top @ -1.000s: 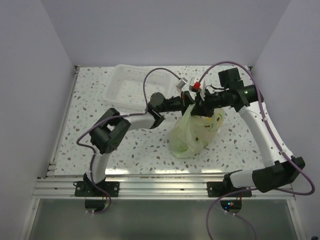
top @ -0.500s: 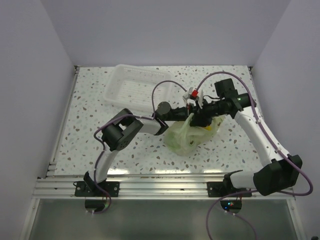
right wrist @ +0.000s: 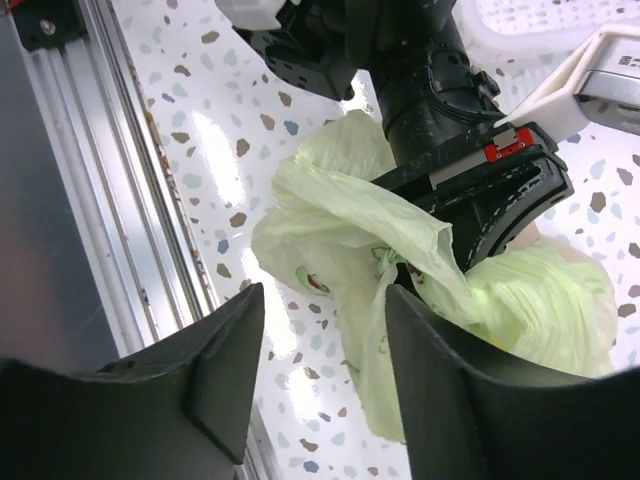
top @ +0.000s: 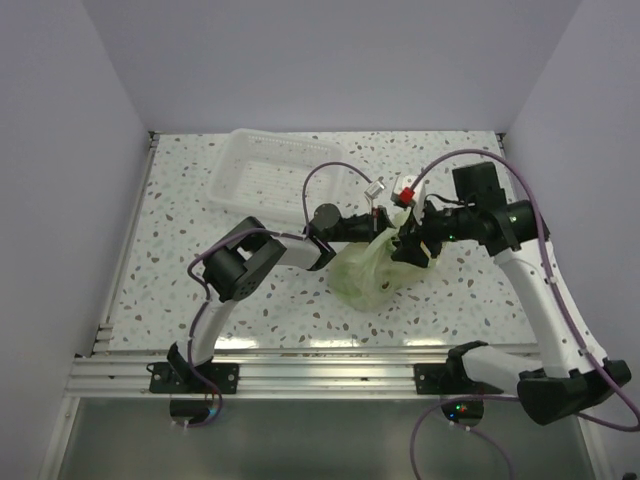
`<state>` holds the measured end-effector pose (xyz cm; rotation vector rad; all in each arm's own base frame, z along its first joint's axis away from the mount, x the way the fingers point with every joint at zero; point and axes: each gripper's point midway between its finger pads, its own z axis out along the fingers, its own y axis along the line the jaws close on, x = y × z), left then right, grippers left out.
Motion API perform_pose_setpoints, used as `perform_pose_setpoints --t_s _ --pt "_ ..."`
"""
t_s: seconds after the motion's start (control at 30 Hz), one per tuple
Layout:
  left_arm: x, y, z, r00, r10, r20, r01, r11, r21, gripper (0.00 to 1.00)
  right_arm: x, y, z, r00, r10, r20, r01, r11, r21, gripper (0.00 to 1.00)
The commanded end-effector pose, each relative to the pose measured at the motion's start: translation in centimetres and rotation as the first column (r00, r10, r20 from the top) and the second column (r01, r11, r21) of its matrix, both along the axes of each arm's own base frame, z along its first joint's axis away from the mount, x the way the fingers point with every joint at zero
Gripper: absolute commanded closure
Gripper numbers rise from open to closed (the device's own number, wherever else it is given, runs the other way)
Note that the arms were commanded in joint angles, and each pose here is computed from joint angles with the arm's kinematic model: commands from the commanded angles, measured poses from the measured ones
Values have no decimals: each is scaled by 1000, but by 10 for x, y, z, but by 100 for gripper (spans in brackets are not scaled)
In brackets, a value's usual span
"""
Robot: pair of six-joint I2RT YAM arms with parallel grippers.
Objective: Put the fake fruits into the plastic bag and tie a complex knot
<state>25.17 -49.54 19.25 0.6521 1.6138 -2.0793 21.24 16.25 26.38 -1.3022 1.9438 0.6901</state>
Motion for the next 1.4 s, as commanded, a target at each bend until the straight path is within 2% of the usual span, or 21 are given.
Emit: perform_pose_setpoints --t_s 0.0,0.13,0.2,0.23,0.33,0.4,0.47,0.73,1.17,1.37 --pt "-12 13 50 988 2 153 24 985 -169 100 -12 -6 23 999 -39 33 38 999 14 48" --pt "-11 14 52 988 7 155 20 985 -172 100 -4 -23 3 979 -201 13 202 978 -46 83" --pt "-12 15 52 988 8 154 19 985 -174 100 4 -31 -1 960 -276 46 278 959 -55 88" --pt "-12 15 51 989 10 150 16 985 -172 100 4 -33 -12 949 -315 16 315 947 -62 89" --pt "-12 15 53 988 13 152 14 985 -173 100 15 -41 -26 923 -385 32 386 919 -82 83" --pt "-11 14 53 988 14 151 12 985 -170 100 22 -40 -28 914 -403 45 405 912 -69 74" --pt "-10 13 54 988 19 155 8 985 -171 100 28 -38 -33 908 -416 41 418 907 -56 70" --pt "-11 14 54 985 25 169 3 987 -163 100 48 -42 -29 871 -484 91 488 873 -28 65" --pt "-8 12 59 976 49 214 -15 987 -159 100 45 -32 -47 898 -439 22 439 897 -51 55" --pt "-10 12 60 974 50 221 -15 987 -158 100 47 -38 -62 893 -448 42 450 889 -80 57"
